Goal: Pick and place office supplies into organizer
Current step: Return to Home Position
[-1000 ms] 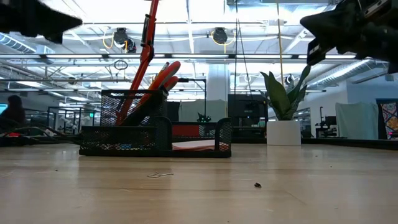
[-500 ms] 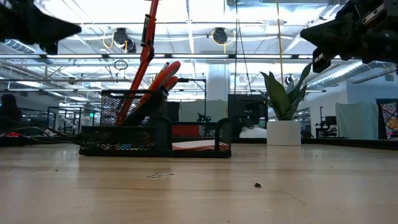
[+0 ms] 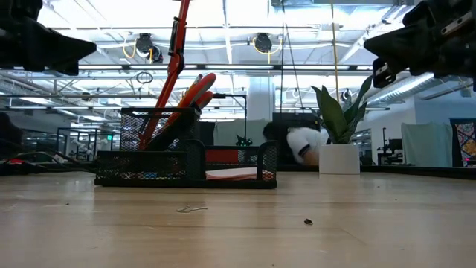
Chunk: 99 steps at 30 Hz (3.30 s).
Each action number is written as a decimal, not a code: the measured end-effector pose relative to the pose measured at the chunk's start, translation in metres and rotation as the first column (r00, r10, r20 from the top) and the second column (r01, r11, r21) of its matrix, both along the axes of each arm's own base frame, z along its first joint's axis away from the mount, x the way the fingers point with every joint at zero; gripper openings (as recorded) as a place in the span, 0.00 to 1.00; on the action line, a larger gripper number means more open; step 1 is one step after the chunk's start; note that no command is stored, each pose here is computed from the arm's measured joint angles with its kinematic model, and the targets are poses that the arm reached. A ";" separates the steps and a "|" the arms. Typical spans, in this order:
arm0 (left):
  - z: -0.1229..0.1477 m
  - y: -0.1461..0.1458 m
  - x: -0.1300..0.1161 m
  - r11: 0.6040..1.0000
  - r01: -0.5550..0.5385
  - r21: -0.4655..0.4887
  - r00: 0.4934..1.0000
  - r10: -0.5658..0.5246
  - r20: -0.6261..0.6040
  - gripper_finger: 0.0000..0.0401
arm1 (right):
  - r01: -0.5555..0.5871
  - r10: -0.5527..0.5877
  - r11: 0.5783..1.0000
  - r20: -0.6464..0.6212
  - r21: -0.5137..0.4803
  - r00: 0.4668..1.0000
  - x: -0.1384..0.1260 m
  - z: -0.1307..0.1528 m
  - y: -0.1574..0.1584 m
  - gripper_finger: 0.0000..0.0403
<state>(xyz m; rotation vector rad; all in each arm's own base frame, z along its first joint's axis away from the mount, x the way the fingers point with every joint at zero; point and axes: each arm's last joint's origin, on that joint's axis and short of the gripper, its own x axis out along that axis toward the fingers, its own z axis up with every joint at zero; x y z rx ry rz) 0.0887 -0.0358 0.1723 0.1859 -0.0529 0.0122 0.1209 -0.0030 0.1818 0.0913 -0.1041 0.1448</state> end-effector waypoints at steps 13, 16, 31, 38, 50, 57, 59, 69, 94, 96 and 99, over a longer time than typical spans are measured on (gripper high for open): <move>-0.005 0.027 0.010 0.996 0.089 -0.021 0.995 -0.090 -0.047 0.00 | 0.002 -0.002 1.000 -0.002 0.017 1.000 0.000 0.000 0.000 0.00; -0.005 0.033 0.010 0.992 0.096 -0.079 0.994 -0.100 -0.050 0.00 | 0.007 -0.006 1.000 0.004 -0.019 1.000 0.000 0.000 0.000 0.00; -0.005 0.043 0.010 0.975 -0.084 -0.206 0.996 0.076 -0.049 0.06 | 0.004 -0.004 1.000 0.053 -0.001 0.999 -0.001 0.005 0.000 0.00; -0.005 0.043 0.010 0.974 -0.083 -0.210 0.996 0.074 -0.050 0.01 | 0.004 -0.004 1.000 0.054 -0.001 0.999 -0.001 0.005 0.000 0.00; -0.006 0.043 0.010 0.975 -0.083 -0.206 0.996 0.074 -0.051 0.10 | 0.005 -0.005 1.000 0.053 0.000 0.999 -0.001 0.005 0.000 0.00; -0.006 0.043 0.010 0.975 -0.083 -0.207 0.996 0.074 -0.051 0.12 | 0.005 -0.005 1.000 0.054 0.000 0.999 -0.001 0.005 0.000 0.00; -0.006 0.043 0.010 0.975 -0.083 -0.207 0.996 0.074 -0.051 0.12 | 0.005 -0.005 1.000 0.053 0.000 0.999 -0.001 0.005 0.000 0.00; -0.006 0.043 0.010 0.975 -0.083 -0.207 0.996 0.074 -0.052 0.12 | 0.005 -0.005 1.000 0.053 0.000 0.999 -0.001 0.005 0.000 0.00; -0.006 0.043 0.010 0.974 -0.083 -0.208 0.996 0.074 -0.052 0.12 | 0.005 -0.005 1.000 0.053 0.000 0.999 -0.001 0.005 0.000 0.00; -0.006 0.043 0.010 0.974 -0.084 -0.208 0.996 0.074 -0.052 0.12 | 0.005 -0.005 1.000 0.054 0.000 0.999 -0.001 0.005 0.000 0.00; -0.006 0.043 0.010 0.975 -0.083 -0.208 0.996 0.074 -0.052 0.12 | 0.005 -0.005 1.000 0.053 0.000 0.999 -0.001 0.005 0.000 0.00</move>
